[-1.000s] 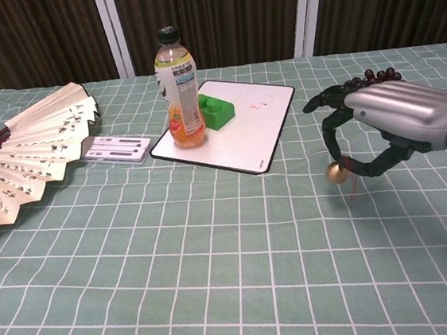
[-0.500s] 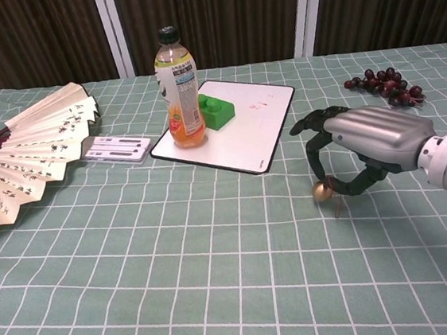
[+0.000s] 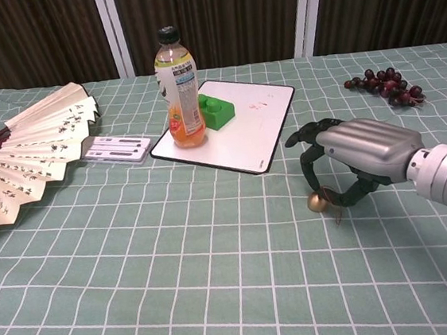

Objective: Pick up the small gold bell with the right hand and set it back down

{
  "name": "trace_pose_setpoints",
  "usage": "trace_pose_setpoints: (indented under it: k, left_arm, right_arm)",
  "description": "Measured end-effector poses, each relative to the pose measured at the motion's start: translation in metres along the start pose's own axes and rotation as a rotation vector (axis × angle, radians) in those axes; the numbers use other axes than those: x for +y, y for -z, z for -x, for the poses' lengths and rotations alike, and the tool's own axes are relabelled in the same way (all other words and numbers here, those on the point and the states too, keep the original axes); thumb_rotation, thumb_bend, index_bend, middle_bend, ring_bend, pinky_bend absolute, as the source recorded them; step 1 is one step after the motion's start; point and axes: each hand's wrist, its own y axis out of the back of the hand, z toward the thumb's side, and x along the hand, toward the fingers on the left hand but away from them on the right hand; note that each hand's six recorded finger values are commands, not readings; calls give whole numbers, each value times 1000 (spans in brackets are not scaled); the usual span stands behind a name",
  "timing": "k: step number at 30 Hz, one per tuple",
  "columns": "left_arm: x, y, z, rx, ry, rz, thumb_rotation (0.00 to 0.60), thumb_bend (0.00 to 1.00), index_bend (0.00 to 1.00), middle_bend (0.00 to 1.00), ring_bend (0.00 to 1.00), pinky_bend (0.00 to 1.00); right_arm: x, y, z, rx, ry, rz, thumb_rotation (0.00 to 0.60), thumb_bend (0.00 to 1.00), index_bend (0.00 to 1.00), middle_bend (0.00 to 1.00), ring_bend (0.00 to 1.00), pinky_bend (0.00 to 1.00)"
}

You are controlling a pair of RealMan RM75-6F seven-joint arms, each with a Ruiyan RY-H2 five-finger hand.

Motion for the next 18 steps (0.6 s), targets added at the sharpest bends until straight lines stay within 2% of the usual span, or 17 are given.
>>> trace_pose_setpoints:
  k: [3, 4, 6, 7, 10, 12, 14, 18]
  left_arm:
    - [0, 0, 0, 1, 1, 1, 600, 469, 57, 58, 28, 167]
    - [0, 0, 0, 0, 0, 1, 600, 469, 57, 58, 28, 167]
    - [0, -1, 1, -4, 0, 2, 600, 469, 57, 57, 28, 166]
    - [1, -2, 1, -6, 0, 3, 600, 468, 57, 55, 28, 165]
    - [1, -3, 2, -11, -3, 3, 600, 469, 57, 53, 28, 165]
    - [2, -2, 2, -10, -4, 2, 600, 469, 57, 53, 28, 165]
    - [2, -2, 2, -8, -5, 3, 600, 469, 58, 53, 28, 165]
    - [5, -1, 3, -5, -19, 4, 600, 469, 58, 52, 27, 165]
  right_arm:
    - [-1, 1, -1, -3, -7, -3, 600, 550, 652, 210, 0, 0]
    - [-1, 1, -2, -3, -10, -4, 600, 550, 604, 209, 0, 0]
    - [-2, 2, -3, -6, -20, -2, 600, 549, 489, 200, 0, 0]
    - [-2, 2, -4, -6, -24, 1, 600, 549, 385, 183, 0, 0]
    - [2, 3, -8, -5, -27, 11, 600, 549, 182, 128, 0, 0]
    - [7, 4, -13, -6, -23, 19, 600, 549, 99, 103, 0, 0]
    - [15, 5, -21, -7, -12, 27, 600, 549, 45, 84, 0, 0]
    - [34, 16, -47, -25, 40, 27, 600, 549, 4, 37, 0, 0]
